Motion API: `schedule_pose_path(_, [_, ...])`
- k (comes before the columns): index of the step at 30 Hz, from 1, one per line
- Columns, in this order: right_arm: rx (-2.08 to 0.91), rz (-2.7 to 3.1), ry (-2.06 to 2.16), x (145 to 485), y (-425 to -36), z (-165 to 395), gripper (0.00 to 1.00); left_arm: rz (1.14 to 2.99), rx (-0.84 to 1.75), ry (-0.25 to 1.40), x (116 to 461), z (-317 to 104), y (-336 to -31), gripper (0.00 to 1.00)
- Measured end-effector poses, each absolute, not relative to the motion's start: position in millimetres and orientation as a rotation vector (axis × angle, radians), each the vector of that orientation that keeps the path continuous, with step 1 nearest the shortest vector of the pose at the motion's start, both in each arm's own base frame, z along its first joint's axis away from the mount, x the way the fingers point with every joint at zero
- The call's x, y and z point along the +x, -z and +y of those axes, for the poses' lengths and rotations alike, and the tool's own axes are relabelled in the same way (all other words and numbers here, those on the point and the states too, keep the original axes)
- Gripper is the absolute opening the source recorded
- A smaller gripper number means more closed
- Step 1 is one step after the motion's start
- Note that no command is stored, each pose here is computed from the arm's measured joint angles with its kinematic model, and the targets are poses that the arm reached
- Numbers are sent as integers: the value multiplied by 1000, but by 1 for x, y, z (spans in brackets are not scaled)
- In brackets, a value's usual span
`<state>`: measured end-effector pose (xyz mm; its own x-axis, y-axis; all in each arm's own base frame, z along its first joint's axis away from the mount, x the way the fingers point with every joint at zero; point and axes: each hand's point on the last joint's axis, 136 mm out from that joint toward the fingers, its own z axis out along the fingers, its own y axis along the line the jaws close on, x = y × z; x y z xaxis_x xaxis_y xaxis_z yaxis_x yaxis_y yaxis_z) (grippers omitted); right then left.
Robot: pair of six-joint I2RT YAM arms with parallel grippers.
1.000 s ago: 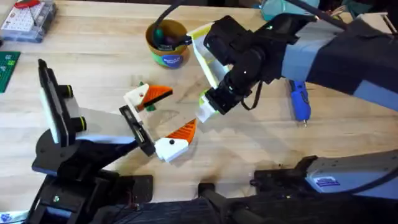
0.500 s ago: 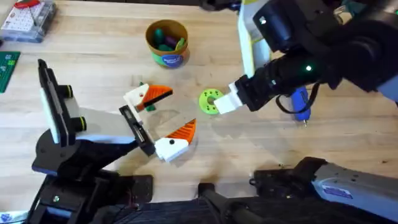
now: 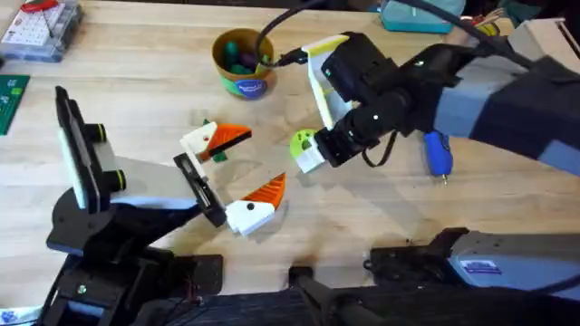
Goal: Pick up the gripper from the table and insert it into the empty holder that is missing its gripper. Then pick up a screw, insert it into the mounting hole, and use the screwdriver to tighten it. Finally, clean up the table by picking up the vegetable and placing it into the bucket.
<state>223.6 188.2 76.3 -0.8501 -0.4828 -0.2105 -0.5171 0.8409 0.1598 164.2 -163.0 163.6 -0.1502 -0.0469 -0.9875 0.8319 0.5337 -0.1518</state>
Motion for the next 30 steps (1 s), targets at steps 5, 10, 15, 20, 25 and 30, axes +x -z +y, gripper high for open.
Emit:
schedule_pose_path(5, [-781, 2882, -304, 227, -64, 190, 637, 1535, 699, 887, 164, -163, -164, 990])
schedule_pose_path(10, [-776, 2885, -299, 229, -61, 191, 553, 1535, 699, 887, 164, -163, -164, 990])
schedule_pose_path(15, [-773, 2878, -282, 231, -60, 190, 438, 1536, 699, 886, 164, -163, -164, 990])
schedule_pose_path(20, [-772, 2881, -274, 232, -59, 189, 390, 1536, 698, 887, 164, -163, -164, 990])
schedule_pose_path(25, [-772, 2897, -244, 233, -54, 187, 269, 1535, 699, 886, 164, -163, -164, 990])
schedule_pose_path(30, [-767, 2901, -219, 234, -53, 184, 186, 1535, 699, 886, 164, -163, -164, 990])
